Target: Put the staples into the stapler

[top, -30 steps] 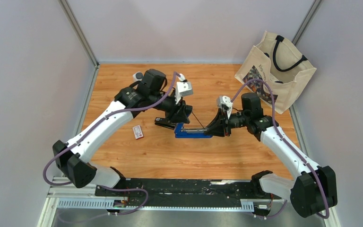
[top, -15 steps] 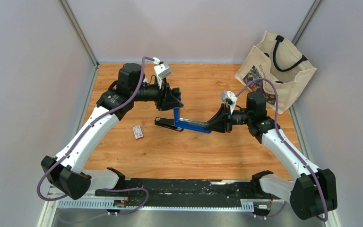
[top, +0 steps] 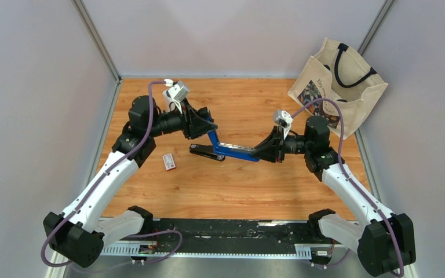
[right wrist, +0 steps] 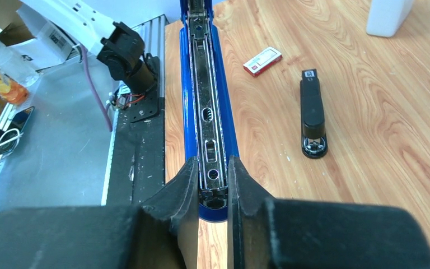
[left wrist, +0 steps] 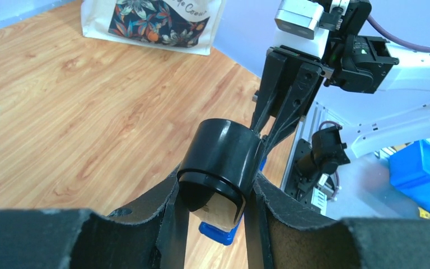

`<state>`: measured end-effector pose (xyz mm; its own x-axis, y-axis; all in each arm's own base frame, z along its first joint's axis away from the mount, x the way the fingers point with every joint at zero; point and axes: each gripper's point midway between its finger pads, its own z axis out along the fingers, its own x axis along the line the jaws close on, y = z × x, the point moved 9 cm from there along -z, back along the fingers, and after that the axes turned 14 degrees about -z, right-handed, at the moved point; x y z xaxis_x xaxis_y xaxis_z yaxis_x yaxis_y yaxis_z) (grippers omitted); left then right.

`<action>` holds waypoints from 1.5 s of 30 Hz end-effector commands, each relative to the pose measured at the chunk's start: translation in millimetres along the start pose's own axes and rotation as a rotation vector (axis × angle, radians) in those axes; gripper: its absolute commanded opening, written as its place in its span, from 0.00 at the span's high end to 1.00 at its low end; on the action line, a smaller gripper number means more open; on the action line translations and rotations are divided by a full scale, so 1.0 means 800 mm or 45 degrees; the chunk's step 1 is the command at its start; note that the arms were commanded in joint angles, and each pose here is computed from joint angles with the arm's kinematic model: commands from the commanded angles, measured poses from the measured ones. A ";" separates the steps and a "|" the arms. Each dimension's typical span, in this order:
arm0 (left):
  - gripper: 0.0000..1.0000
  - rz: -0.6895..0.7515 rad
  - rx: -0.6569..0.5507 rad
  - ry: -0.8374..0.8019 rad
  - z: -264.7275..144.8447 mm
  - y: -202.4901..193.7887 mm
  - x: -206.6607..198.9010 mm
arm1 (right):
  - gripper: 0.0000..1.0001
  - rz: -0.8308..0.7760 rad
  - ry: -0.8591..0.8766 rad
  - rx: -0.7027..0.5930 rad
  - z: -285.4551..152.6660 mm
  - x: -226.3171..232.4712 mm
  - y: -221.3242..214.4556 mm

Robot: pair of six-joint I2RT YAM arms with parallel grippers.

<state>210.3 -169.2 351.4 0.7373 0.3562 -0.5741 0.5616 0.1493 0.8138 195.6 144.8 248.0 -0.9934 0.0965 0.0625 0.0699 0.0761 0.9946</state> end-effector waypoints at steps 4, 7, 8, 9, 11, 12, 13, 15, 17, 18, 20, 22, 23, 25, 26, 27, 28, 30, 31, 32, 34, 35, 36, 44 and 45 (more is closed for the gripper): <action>1.00 0.096 -0.501 -0.025 0.000 0.056 0.010 | 1.00 0.037 -0.135 0.132 -0.011 0.002 -0.015; 1.00 0.075 -0.567 -0.135 0.009 0.069 0.007 | 1.00 -0.004 -0.170 0.195 -0.020 0.005 -0.023; 1.00 0.058 -0.580 -0.162 0.016 0.073 0.010 | 1.00 -0.042 -0.197 0.216 -0.024 0.005 -0.023; 1.00 0.072 -0.604 -0.188 0.020 0.078 0.011 | 1.00 -0.071 -0.232 0.243 -0.030 0.004 -0.025; 1.00 0.084 -0.626 -0.205 0.034 0.086 0.020 | 1.00 -0.120 -0.288 0.286 -0.042 0.003 -0.030; 1.00 0.085 -0.625 -0.212 0.041 0.089 0.023 | 1.00 -0.128 -0.311 0.309 -0.047 0.003 -0.034; 1.00 0.076 -0.623 -0.221 0.051 0.089 0.030 | 1.00 -0.149 -0.338 0.328 -0.051 0.003 -0.036; 1.00 0.075 -0.639 -0.247 0.066 0.088 0.042 | 1.00 -0.188 -0.397 0.366 -0.058 0.004 -0.039; 1.00 0.035 -0.649 -0.294 0.083 0.086 0.054 | 1.00 -0.220 -0.446 0.397 -0.066 0.003 -0.043; 1.00 0.009 -0.646 -0.319 0.091 0.087 0.058 | 1.00 -0.232 -0.455 0.403 -0.070 0.003 -0.044; 1.00 -0.022 -0.655 -0.354 0.102 0.088 0.068 | 1.00 -0.242 -0.487 0.409 -0.076 0.002 -0.046; 1.00 -0.037 -0.653 -0.416 0.110 0.088 0.073 | 1.00 -0.246 -0.520 0.409 -0.082 0.000 -0.050; 1.00 -0.037 -0.645 -0.454 0.114 0.088 0.074 | 1.00 -0.250 -0.533 0.406 -0.085 -0.001 -0.050; 1.00 -0.042 -0.617 -0.517 0.123 0.082 0.074 | 1.00 -0.233 -0.547 0.391 -0.091 -0.002 -0.051; 1.00 -0.053 -0.602 -0.537 0.127 0.079 0.074 | 1.00 -0.236 -0.546 0.379 -0.093 -0.001 -0.051; 1.00 -0.055 -0.586 -0.559 0.131 0.076 0.074 | 1.00 -0.229 -0.551 0.370 -0.096 -0.001 -0.052; 1.00 -0.043 -0.573 -0.596 0.133 0.074 0.072 | 0.99 -0.228 -0.555 0.361 -0.099 0.000 -0.053; 1.00 -0.044 -0.554 -0.635 0.138 0.070 0.071 | 0.93 -0.228 -0.537 0.338 -0.102 0.002 -0.055; 1.00 -0.049 -0.551 -0.652 0.140 0.070 0.070 | 0.87 -0.220 -0.555 0.329 -0.108 0.001 -0.057; 1.00 -0.059 -0.542 -0.662 0.143 0.068 0.070 | 0.83 -0.212 -0.553 0.321 -0.109 0.002 -0.059; 1.00 -0.108 -0.529 -0.674 0.147 0.067 0.070 | 0.70 -0.214 -0.552 0.310 -0.112 0.003 -0.063; 1.00 -0.123 -0.520 -0.687 0.149 0.069 0.069 | 0.59 -0.214 -0.548 0.308 -0.113 0.003 -0.065; 1.00 -0.143 -0.512 -0.699 0.153 0.070 0.068 | 0.48 -0.220 -0.541 0.306 -0.114 0.005 -0.066; 1.00 -0.197 -0.440 -0.746 0.167 0.063 0.064 | 0.32 -0.234 -0.546 0.264 -0.119 0.001 -0.045; 1.00 -0.202 -0.427 -0.739 0.169 0.056 0.065 | 0.33 -0.233 -0.558 0.258 -0.120 -0.001 -0.037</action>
<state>337.8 -265.8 322.1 0.7257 -0.1539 -0.6706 0.6614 0.4248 0.6182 178.8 47.6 199.8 -0.8684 0.4763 -0.1376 0.0303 0.3280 0.9442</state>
